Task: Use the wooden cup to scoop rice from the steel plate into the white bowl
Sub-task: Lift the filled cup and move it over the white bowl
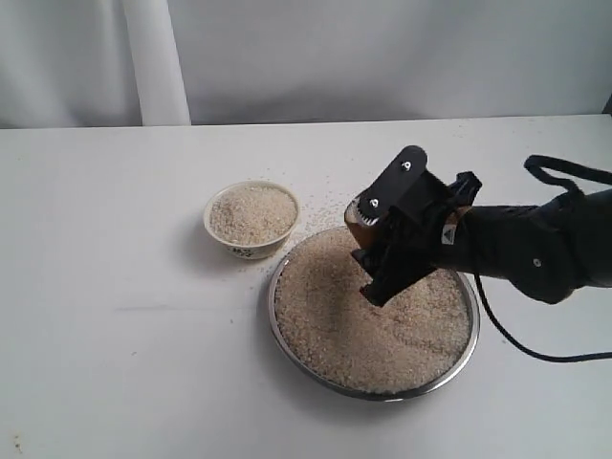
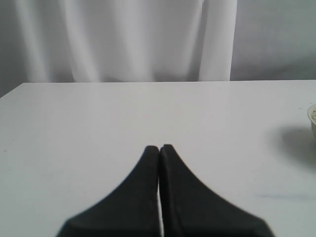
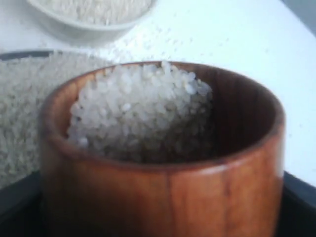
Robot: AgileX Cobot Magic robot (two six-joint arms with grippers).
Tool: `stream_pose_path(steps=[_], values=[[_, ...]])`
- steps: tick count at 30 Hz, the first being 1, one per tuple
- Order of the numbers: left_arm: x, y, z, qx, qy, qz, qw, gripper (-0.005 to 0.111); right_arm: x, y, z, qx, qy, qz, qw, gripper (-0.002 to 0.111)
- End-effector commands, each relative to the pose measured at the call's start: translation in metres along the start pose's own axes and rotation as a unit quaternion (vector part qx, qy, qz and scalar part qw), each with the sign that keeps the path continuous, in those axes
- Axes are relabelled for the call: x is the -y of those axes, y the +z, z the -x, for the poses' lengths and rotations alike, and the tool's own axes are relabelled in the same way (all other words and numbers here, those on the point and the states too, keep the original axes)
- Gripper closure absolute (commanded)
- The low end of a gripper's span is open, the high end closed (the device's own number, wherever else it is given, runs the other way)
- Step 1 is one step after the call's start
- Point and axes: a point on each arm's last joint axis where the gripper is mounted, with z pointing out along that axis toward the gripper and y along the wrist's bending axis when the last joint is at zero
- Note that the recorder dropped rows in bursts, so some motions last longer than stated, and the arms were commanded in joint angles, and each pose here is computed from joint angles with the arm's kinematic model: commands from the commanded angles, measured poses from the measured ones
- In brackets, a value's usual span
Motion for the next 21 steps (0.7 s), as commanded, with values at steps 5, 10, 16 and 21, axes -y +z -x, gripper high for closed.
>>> stream_pose_path(steps=[5,10,16,21], values=[[0.0,0.0,0.0,0.003,-0.001,-0.001,1.0,0.107,0.021,-0.019,0.046,0.07,0.0,-0.031,0.997,0.108],[0.0,0.0,0.0,0.003,-0.001,-0.001,1.0,0.107,0.023,-0.012,0.097,0.074,-0.035,-0.013,0.997,0.108],[0.0,0.0,0.0,0.003,-0.001,-0.001,1.0,0.107,0.025,0.024,0.142,0.023,-0.081,0.008,0.996,0.108],[0.0,0.0,0.0,0.003,-0.001,-0.001,1.0,0.107,0.023,0.054,0.157,-0.03,-0.128,0.012,0.991,0.108]])
